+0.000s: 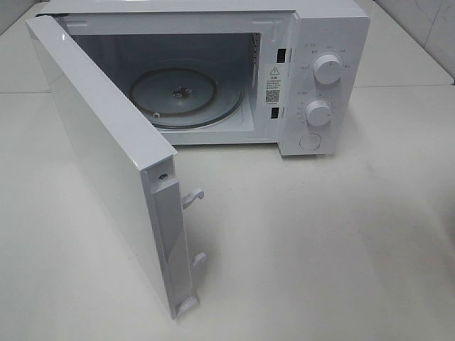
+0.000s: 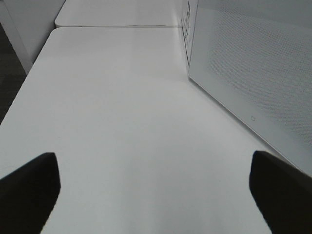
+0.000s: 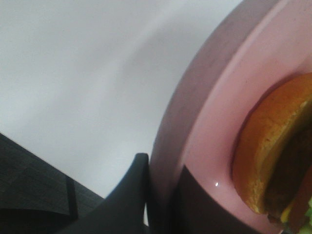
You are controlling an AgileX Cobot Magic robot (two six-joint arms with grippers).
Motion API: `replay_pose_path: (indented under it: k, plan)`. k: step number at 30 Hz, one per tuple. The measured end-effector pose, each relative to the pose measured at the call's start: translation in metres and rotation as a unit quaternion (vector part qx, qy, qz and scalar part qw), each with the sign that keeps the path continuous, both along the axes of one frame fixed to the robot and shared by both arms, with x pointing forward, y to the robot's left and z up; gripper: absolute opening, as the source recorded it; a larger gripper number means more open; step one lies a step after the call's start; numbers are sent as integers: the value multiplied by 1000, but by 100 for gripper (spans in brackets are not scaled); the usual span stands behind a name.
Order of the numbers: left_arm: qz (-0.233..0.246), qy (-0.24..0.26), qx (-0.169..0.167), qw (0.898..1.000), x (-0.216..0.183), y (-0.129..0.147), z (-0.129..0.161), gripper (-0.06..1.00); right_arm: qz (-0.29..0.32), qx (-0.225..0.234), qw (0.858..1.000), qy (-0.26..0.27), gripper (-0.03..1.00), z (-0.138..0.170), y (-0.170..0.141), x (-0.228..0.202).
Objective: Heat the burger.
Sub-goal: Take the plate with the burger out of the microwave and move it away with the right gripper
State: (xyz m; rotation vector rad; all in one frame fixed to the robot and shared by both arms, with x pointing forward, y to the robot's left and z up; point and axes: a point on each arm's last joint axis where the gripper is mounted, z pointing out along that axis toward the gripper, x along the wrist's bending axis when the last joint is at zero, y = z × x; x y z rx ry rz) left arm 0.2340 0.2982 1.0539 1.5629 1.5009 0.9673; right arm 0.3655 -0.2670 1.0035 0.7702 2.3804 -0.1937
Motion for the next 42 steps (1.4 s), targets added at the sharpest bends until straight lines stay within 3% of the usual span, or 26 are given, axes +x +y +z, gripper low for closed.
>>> replay_pose_path:
  k: [8,11,18,30,34,36,42]
  plan:
    - [0,0,0,1000,0,0,0,98,-111,14,994,4,9,-19,13,20]
    - [0,0,0,1000,0,0,0,98,-121,16,993,1,9,-19,15,23]
    - [0,0,0,1000,0,0,0,98,-215,1,976,-17,9,-21,31,51]
    - [0,0,0,1000,0,0,0,98,-269,-8,963,-22,9,-34,51,78]
    - [0,0,0,1000,0,0,0,98,-284,-18,959,-15,9,-41,49,84]
    - [0,0,0,1000,0,0,0,98,-311,-30,950,-3,9,-52,40,92]
    - [0,0,0,1000,0,0,0,98,-336,-19,942,2,9,-63,31,100]
